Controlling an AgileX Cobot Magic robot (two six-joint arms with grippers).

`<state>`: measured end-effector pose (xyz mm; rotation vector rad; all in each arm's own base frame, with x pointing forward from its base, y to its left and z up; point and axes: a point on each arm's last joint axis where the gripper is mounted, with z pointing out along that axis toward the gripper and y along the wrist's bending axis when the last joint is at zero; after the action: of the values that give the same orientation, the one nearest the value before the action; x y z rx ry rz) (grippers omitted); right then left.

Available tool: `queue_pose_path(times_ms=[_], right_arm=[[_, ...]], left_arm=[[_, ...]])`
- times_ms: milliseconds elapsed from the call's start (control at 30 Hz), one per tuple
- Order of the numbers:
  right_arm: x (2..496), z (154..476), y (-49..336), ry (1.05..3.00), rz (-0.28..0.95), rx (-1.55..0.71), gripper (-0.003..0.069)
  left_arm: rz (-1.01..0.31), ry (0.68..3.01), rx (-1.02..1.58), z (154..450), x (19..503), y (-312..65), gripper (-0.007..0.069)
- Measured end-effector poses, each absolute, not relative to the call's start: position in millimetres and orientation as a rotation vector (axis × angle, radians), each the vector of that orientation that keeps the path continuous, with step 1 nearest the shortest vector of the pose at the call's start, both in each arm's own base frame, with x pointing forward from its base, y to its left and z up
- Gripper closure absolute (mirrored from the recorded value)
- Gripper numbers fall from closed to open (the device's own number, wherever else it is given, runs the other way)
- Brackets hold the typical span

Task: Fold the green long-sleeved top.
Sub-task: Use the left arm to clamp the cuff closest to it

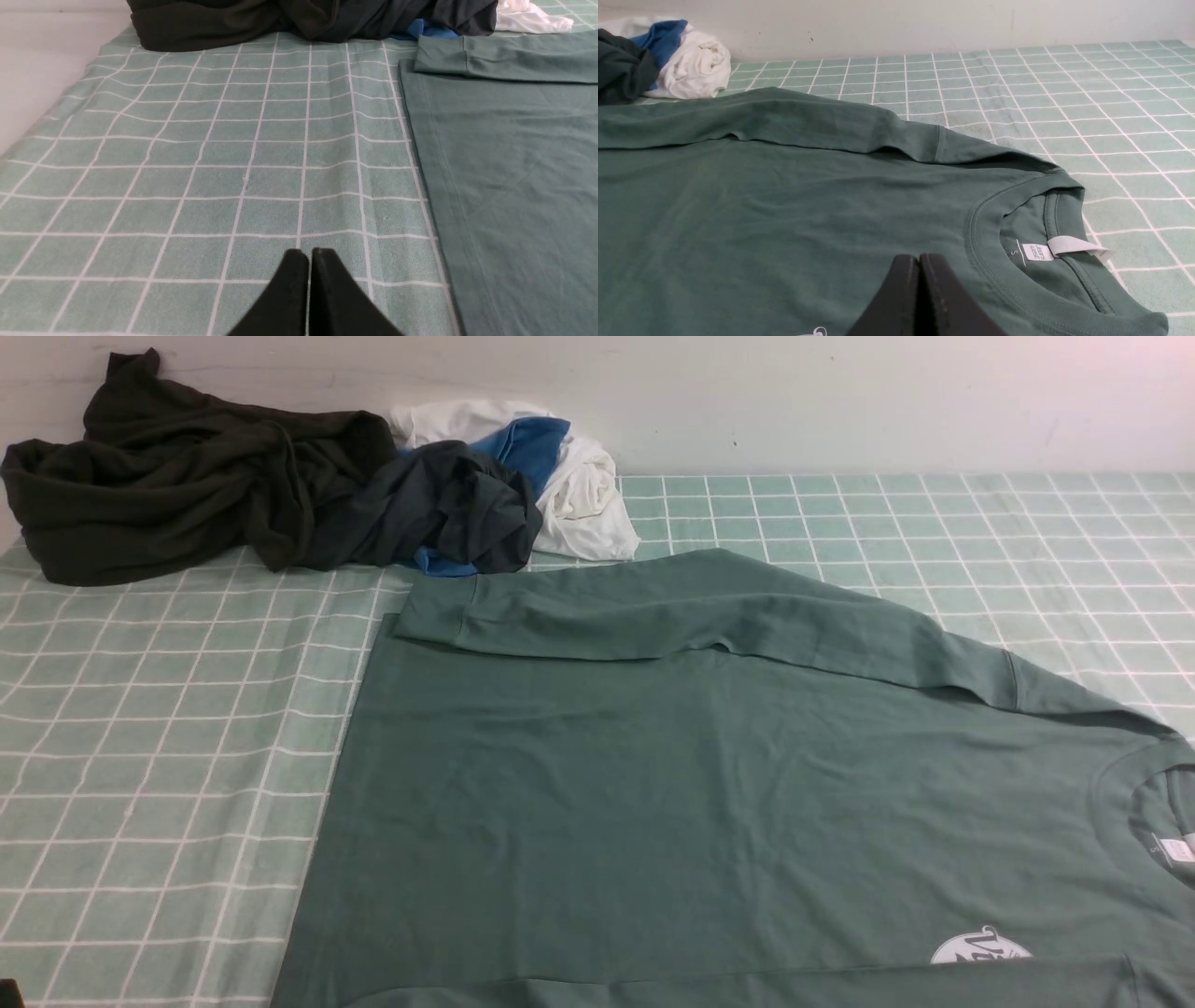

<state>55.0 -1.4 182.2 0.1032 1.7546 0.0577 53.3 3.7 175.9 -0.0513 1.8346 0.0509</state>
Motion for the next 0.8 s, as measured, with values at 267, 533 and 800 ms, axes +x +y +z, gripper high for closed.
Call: queue_pose_path(times_ms=[267, 533, 800], right_arm=[[55, 182, -1, 1.755, 0.058, 0.103, 0.0673], [55, 182, -1, 1.754, 0.076, 0.117, 0.0673], [55, 183, 8, 1.716, 0.467, 0.404, 0.0673]], left_arm=[[0.06, 1.835, -0.043, 176, 53, 4, 0.0628], [-0.09, 1.826, -0.191, 176, 53, 1, 0.0628], [-0.805, 1.683, -0.809, 178, 54, -13, 0.0628]])
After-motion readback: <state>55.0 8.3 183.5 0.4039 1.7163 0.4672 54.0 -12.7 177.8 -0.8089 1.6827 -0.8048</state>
